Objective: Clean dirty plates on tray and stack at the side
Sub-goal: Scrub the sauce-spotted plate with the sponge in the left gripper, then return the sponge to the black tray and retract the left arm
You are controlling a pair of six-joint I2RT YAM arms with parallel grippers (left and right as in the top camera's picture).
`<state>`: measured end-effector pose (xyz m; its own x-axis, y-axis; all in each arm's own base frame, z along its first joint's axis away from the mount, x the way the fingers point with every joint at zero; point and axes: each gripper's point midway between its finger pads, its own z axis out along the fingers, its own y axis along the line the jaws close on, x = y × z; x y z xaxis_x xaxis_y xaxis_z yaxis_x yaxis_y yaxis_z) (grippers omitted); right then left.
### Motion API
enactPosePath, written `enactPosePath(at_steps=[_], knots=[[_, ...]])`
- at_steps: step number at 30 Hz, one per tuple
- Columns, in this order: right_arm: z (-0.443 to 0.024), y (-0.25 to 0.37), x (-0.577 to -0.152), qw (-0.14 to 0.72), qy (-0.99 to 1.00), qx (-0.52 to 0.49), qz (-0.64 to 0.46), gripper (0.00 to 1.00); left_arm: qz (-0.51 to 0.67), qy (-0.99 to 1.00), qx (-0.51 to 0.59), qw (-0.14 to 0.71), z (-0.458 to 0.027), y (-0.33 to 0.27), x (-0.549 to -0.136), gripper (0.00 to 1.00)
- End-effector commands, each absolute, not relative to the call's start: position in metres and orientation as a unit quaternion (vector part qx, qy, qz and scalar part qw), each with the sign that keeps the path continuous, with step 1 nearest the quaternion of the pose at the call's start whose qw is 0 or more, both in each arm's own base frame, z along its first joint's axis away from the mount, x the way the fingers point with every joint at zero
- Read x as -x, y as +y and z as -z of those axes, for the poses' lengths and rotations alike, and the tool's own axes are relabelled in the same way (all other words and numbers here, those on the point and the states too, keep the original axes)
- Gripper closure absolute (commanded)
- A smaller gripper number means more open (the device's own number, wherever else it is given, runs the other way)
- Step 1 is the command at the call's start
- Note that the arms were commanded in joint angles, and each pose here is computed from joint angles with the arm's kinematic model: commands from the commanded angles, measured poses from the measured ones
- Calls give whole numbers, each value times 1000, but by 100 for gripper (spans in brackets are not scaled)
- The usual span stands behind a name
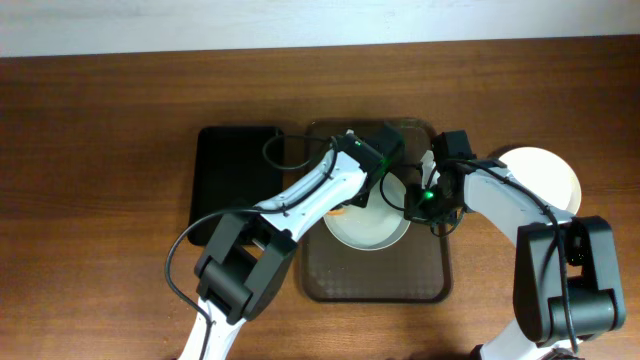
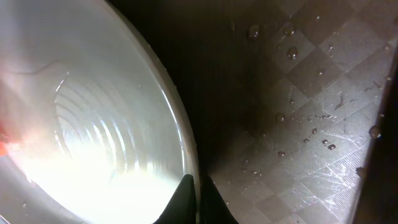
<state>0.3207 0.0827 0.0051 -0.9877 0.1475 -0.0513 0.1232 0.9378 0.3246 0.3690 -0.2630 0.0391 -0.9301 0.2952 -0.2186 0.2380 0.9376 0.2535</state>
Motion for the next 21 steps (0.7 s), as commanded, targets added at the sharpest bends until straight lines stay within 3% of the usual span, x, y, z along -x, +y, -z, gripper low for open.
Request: enactPosePath(at_steps=[1, 8, 11, 21], knots=[[2, 71, -318, 30, 988, -74, -132, 96, -152, 971, -95, 159, -73, -232, -403, 100], [2, 71, -317, 29, 988, -69, -132, 95, -72, 989, -4, 133, -152, -164, -414, 100], [2, 72, -317, 31, 989, -54, -133, 94, -51, 992, 28, 108, -159, -116, -419, 100], [2, 72, -317, 35, 991, -17, -132, 94, 1, 997, 80, 3, -54, -38, -395, 99]])
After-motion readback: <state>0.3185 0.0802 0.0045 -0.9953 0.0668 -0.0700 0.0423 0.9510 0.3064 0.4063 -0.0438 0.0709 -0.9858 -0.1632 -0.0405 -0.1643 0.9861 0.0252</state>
